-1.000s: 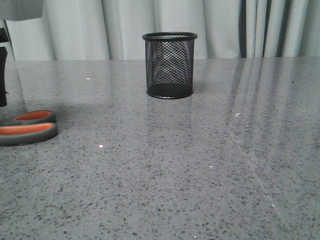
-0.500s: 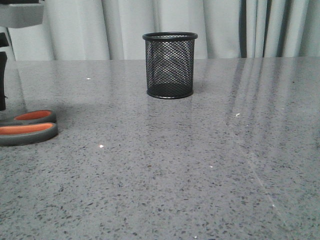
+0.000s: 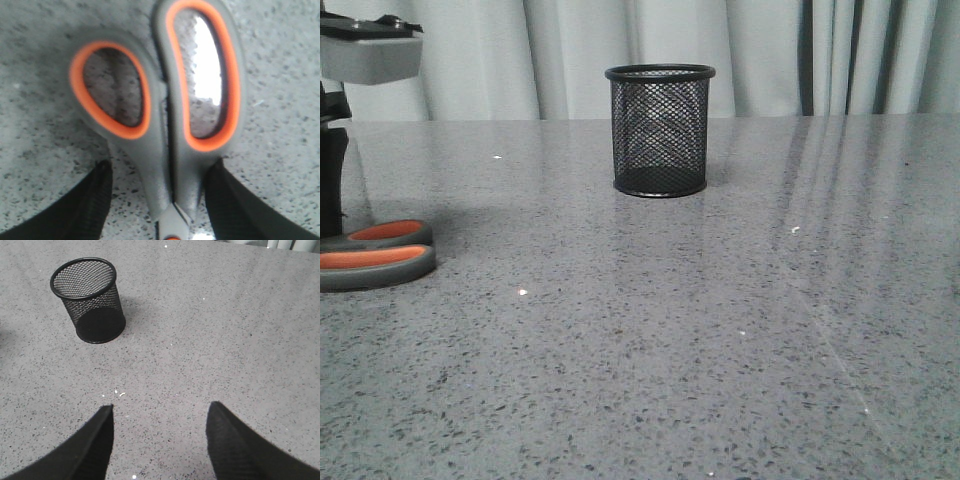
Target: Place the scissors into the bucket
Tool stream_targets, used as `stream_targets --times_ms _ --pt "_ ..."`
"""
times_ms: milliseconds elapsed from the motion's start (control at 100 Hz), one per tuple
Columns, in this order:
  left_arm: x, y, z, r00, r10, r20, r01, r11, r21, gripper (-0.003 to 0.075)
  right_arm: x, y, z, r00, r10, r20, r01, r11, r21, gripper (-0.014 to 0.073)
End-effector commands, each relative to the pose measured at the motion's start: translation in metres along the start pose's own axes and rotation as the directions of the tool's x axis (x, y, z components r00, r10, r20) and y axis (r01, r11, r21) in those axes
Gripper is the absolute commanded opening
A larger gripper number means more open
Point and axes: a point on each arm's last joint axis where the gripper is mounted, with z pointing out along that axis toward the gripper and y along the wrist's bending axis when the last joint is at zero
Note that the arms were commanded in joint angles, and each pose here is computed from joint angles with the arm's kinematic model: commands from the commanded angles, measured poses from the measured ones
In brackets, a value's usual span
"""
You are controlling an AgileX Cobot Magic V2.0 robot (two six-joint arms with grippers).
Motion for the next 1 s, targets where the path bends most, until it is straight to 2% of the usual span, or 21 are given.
stream_targets --times_ms 0,230,460,530,780,990 --pt "-0.005 -0.006 -0.013 1.000 0.008 0.022 -0.008 1.000 0.013 0.0388 -0.015 0.000 -0.006 0.995 -0.013 0.096 0.012 1.000 0.009 0.0373" --pt "-0.005 -0.006 -0.013 1.000 0.008 0.022 -0.008 1.000 0.013 0.0382 -0.015 0.000 -0.006 0.995 -0.013 0.096 0.012 1.000 0.009 0.0373" --pt "-0.005 -0.006 -0.013 1.000 0.006 0.028 -0.006 1.000 0.014 0.0206 -0.015 0.000 -0.006 0.995 -0.015 0.096 0.014 1.000 0.010 0.0373" --pt "-0.006 -0.006 -0.013 1.000 0.005 0.031 -0.005 1.000 0.015 0.0176 -0.015 0.000 -0.006 0.995 -0.015 0.096 0.014 1.000 0.010 0.0373" --pt "-0.006 -0.009 -0.020 0.999 0.008 0.036 -0.008 1.000 -0.007 0.0168 -0.015 0.000 -0.006 0.995 -0.015 0.096 0.014 1.000 0.010 0.0373" --pt "-0.008 -0.016 -0.057 0.998 0.011 0.070 -0.001 0.991 -0.131 0.0168 -0.017 0.000 -0.007 0.994 -0.015 0.111 0.014 1.000 0.014 0.0373"
